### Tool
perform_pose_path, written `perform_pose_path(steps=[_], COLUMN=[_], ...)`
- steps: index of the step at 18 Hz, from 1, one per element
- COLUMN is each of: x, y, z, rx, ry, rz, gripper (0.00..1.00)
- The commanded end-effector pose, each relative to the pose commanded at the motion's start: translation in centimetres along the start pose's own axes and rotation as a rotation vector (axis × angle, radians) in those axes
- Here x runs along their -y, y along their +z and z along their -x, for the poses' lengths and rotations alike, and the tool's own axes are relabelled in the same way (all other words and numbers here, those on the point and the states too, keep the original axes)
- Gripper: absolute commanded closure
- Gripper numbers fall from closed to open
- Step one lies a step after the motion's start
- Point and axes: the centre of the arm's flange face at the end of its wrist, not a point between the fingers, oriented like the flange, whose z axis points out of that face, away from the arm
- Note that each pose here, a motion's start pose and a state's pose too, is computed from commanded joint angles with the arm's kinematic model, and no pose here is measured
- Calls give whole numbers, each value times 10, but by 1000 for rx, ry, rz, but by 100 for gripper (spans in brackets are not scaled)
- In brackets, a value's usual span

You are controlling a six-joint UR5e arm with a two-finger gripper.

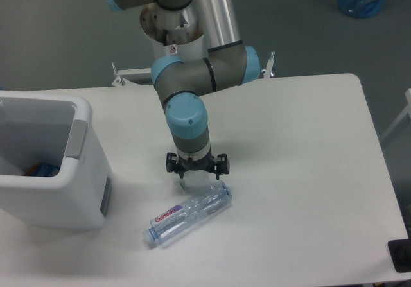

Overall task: Place the trash in the trash can
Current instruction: 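Close the gripper on the white tissue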

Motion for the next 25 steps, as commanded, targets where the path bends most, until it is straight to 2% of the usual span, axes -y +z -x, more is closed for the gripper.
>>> perform_pose_path(steps=[1,2,6,8,9,11,15,18,21,25], x=[0,0,-1,-1,-1,-2,-4,-9,-14,-2], y=[0,-2,-3,-1,-3,-3,-3,-29,-66,-137], z=[-1,-2,-4,-4,-4,-5,-4,1,18,36], rx=[-1,-9,-17,-21,-23,-32,-38,-56,-111,-182], ry=[0,0,2,4,4,3,2,-3,-41,-73], rz=[-1,-6,-2,1,2,5,16,-15,-111,-299], gripper=[34,42,55,67,74,98,100,100,100,100])
